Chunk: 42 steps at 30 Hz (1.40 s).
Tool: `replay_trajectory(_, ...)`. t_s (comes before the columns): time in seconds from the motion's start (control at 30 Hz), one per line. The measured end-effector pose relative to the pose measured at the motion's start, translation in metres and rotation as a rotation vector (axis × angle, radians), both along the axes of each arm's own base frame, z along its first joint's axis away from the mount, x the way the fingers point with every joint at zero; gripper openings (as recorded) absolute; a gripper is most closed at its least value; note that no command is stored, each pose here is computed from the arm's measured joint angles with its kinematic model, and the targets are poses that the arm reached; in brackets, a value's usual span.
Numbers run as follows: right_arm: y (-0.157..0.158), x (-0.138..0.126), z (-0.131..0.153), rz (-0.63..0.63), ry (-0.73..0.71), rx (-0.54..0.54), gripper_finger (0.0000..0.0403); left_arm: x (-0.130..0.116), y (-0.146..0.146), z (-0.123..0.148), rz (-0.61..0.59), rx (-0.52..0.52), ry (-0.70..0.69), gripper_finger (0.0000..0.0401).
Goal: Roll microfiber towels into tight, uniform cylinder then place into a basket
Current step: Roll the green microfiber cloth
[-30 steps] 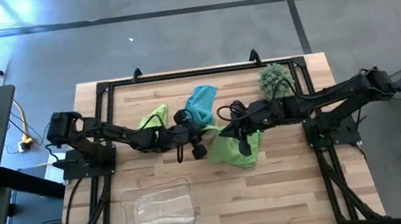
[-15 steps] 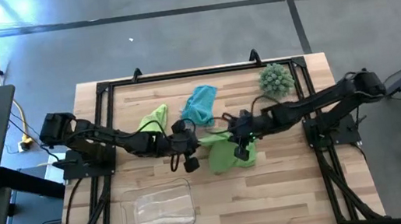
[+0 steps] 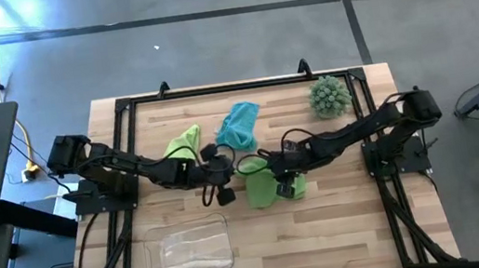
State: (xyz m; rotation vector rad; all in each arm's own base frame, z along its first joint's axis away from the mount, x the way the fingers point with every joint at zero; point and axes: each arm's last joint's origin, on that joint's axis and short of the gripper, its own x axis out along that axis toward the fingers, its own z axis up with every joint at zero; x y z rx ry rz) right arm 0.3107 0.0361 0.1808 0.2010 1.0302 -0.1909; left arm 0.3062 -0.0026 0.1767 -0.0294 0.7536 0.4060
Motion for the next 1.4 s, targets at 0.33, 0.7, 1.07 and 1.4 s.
replay_trajectory(0.33, -0.001, 0.003, -0.005, 0.242, 0.021, -0.15, 0.0102, -0.004, 0.001, -0.003, 0.029, 0.032, 0.046, 0.0001)
replay_trajectory(0.7, -0.007, 0.008, -0.028, 0.258, 0.103, -0.172, 0.0059, -0.004, 0.001, -0.003, 0.033, 0.038, 0.052, 0.0)
replay_trajectory(1.07, -0.007, 0.002, -0.021, 0.212, 0.119, -0.148, 0.0006, -0.006, 0.003, 0.006, 0.056, 0.113, 0.033, 0.0)
replay_trajectory(1.4, -0.013, -0.02, 0.027, 0.047, 0.02, -0.215, 0.0001, -0.023, 0.007, 0.063, 0.088, 0.263, -0.122, 0.0001)
